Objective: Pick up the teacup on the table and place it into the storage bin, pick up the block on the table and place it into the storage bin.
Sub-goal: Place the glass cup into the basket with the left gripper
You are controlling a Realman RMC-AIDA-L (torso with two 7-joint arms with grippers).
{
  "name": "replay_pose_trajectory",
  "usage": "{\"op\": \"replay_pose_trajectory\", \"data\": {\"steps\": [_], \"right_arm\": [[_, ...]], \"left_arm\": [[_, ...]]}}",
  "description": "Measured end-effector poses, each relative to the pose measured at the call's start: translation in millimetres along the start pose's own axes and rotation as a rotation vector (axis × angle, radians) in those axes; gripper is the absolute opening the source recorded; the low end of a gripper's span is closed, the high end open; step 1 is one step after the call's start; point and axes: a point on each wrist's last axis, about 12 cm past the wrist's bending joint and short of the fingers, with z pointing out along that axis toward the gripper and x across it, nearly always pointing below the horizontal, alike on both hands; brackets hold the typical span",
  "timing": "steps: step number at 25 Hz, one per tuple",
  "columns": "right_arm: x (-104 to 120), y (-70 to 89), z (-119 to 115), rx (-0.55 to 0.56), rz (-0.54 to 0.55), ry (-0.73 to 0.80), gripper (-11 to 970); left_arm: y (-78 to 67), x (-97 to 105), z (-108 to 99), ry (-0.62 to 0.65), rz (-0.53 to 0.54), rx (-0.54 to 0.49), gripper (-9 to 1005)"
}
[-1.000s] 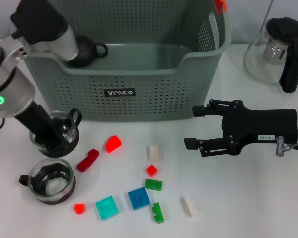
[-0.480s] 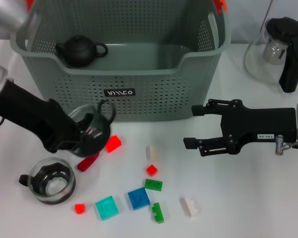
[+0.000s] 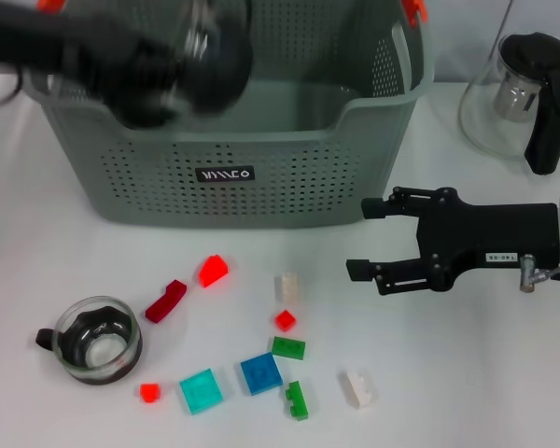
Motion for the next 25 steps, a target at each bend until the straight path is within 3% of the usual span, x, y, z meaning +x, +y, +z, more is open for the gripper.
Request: {"op": "replay_pose_trajectory", "data": {"steps": [5, 10, 14, 18, 22, 25], "right_arm": [[-1.3, 0.9, 0.2, -0.011, -0.005, -0.001, 912], [-2.1, 2.6, -1.1, -0.023, -0.005, -0.010, 913], [-1.3, 3.2, -1.8, -0.021, -0.002, -0.013, 913], [-0.7, 3.6, -1.8, -0.020, 0.000, -0.015, 914], [0.3, 4.3, -1.5, -0.021, 0.003, -0.015, 913], [1.6, 4.5, -1.2, -0.019, 0.008, -0.013, 912]], "left_arm": [[18.4, -33.4, 13.3, -0.082, -0.014, -0.127, 36], [43.0, -62.9, 40.8, 0.084, -0.054, -0.332, 36], [55.4, -75.2, 66.0, 0.234, -0.046, -0.419, 36], [65.9, -76.2, 95.6, 0.396, -0.010, -0.530, 37], [73.0, -62.6, 131.1, 0.543, 0.078, -0.663, 37], [74.4, -51.1, 154.7, 0.600, 0.145, -0.700, 37]]}}
